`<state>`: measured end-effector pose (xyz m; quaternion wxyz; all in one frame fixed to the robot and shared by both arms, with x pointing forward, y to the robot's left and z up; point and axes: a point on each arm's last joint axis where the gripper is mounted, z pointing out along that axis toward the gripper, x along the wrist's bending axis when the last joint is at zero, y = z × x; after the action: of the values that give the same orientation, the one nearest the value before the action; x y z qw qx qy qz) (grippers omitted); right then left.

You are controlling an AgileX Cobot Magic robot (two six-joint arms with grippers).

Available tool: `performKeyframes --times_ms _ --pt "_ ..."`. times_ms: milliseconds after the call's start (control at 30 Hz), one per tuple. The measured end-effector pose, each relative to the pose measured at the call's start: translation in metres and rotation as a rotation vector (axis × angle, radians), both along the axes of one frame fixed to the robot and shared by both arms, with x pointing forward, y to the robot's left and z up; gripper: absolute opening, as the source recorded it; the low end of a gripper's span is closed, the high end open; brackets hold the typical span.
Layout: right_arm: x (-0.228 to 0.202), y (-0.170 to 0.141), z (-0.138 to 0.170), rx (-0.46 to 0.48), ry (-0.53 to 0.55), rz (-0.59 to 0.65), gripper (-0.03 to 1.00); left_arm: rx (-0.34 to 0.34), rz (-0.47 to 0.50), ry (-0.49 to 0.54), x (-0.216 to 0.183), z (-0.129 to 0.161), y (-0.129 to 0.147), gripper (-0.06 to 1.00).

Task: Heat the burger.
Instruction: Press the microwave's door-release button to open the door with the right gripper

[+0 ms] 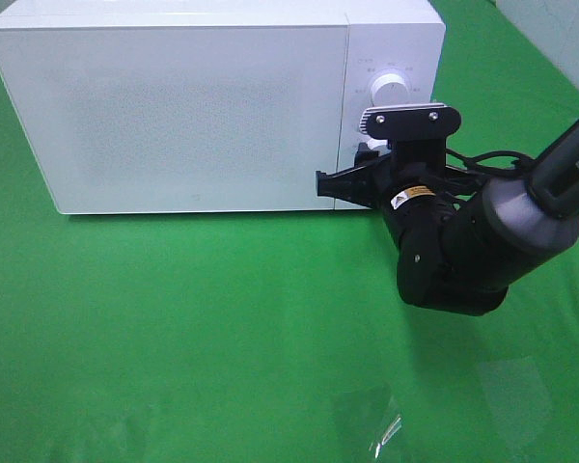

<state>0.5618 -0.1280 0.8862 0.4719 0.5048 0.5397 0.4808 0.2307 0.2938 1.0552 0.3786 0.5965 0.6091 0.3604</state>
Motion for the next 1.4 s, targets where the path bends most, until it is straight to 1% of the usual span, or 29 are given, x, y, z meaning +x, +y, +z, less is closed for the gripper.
performKeyframes --times_ms 167,333,500,533,567,600,633,667,700,733,767,800,833,867,900,933,967,1000,1033,1067,1100,1133,1167,1200,1233,1267,1333,1367,1400 --pt "0.0 0.0003 0.0001 0.003 -0.001 0.003 0.42 0.0 0.0 0.0 0.0 0.0 0.0 0.98" --pt "0.0 0.0005 0.0003 0.058 -0.001 0.001 0.42 0.0 0.0 0.0 0.0 0.0 0.0 0.98" --pt "0.0001 0.0002 0.0003 0.182 0.004 -0.007 0.42 0.0 0.0 0.0 0.0 0.0 0.0 0.98" --pt "0.0003 0.0002 0.0004 0.255 0.007 -0.011 0.42 0.0 0.0 0.0 0.0 0.0 0.0 0.98" --pt "0.0003 0.0002 0.0004 0.255 0.007 -0.011 0.42 0.0 0.0 0.0 0.0 0.0 0.0 0.98" --pt "0.0005 0.0001 0.0004 0.329 0.011 -0.017 0.42 0.0 0.0 0.0 0.0 0.0 0.0 0.98" --pt "0.0005 0.0001 0.0004 0.329 0.011 -0.017 0.42 0.0 0.0 0.0 0.0 0.0 0.0 0.98" --pt "0.0006 0.0002 0.0001 0.428 0.016 -0.023 0.42 0.0 0.0 0.0 0.0 0.0 0.0 0.98" --pt "0.0006 0.0002 0.0001 0.428 0.016 -0.023 0.42 0.0 0.0 0.0 0.0 0.0 0.0 0.98" --pt "0.0 -0.0002 -0.0003 0.529 0.023 -0.032 0.42 0.0 0.0 0.0 0.0 0.0 0.0 0.98" --pt "0.0 -0.0002 -0.0003 0.529 0.023 -0.032 0.42 0.0 0.0 0.0 0.0 0.0 0.0 0.98" --pt "-0.0002 -0.0003 -0.0005 0.638 0.026 -0.041 0.42 0.0 0.0 0.0 0.0 0.0 0.0 0.98" --pt "-0.0002 -0.0003 -0.0005 0.638 0.026 -0.041 0.42 0.0 0.0 0.0 0.0 0.0 0.0 0.98" --pt "-0.0005 -0.0005 -0.0009 0.765 0.031 -0.051 0.42 0.0 0.0 0.0 0.0 0.0 0.0 0.98" --pt "-0.0005 -0.0005 -0.0009 0.765 0.031 -0.051 0.42 0.0 0.0 0.0 0.0 0.0 0.0 0.98" --pt "-0.0007 -0.0005 -0.0008 0.893 0.037 -0.061 0.42 0.0 0.0 0.0 0.0 0.0 0.0 0.98" --pt "-0.0011 -0.0006 -0.001 0.94 0.04 -0.063 0.42 0.0 0.0 0.0 0.0 0.0 0.0 0.98" --pt "-0.0011 -0.0006 -0.001 0.94 0.04 -0.063 0.42 0.0 0.0 0.0 0.0 0.0 0.0 0.98" --pt "-0.0011 -0.0006 -0.0013 1.04 0.047 -0.072 0.42 0.0 0.0 0.0 0.0 0.0 0.0 0.98" --pt "-0.0011 -0.0006 -0.0013 1.04 0.047 -0.072 0.42 0.0 0.0 0.0 0.0 0.0 0.0 0.98" --pt "-0.0011 -0.0006 -0.002 1.15 0.053 -0.083 0.42 0.0 0.0 0.0 0.0 0.0 0.0 0.98" --pt "-0.0011 -0.0006 -0.002 1.15 0.053 -0.083 0.42 0.0 0.0 0.0 0.0 0.0 0.0 0.98" --pt "-0.0011 -0.0008 -0.0023 1.26 0.054 -0.091 0.42 0.0 0.0 0.0 0.0 0.0 0.0 0.98" --pt "-0.0011 -0.0008 -0.0023 1.26 0.054 -0.091 0.42 0.0 0.0 0.0 0.0 0.0 0.0 0.98" --pt "-0.0011 -0.001 -0.0025 1.346 0.055 -0.1 0.42 0.0 0.0 0.0 0.0 0.0 0.0 0.98" --pt "-0.0011 -0.001 -0.0025 1.346 0.055 -0.1 0.42 0.0 0.0 0.0 0.0 0.0 0.0 0.98" --pt "-0.0015 -0.0008 -0.0025 1.521 0.061 -0.12 0.42 0.0 0.0 0.0 0.0 0.0 0.0 0.98" --pt "-0.0015 -0.0008 -0.0025 1.521 0.061 -0.12 0.42 0.0 0.0 0.0 0.0 0.0 0.0 0.98" --pt "-0.0015 -0.0009 -0.0025 1.58 0.063 -0.127 0.42 0.0 0.0 0.0 0.0 0.0 0.0 0.98"
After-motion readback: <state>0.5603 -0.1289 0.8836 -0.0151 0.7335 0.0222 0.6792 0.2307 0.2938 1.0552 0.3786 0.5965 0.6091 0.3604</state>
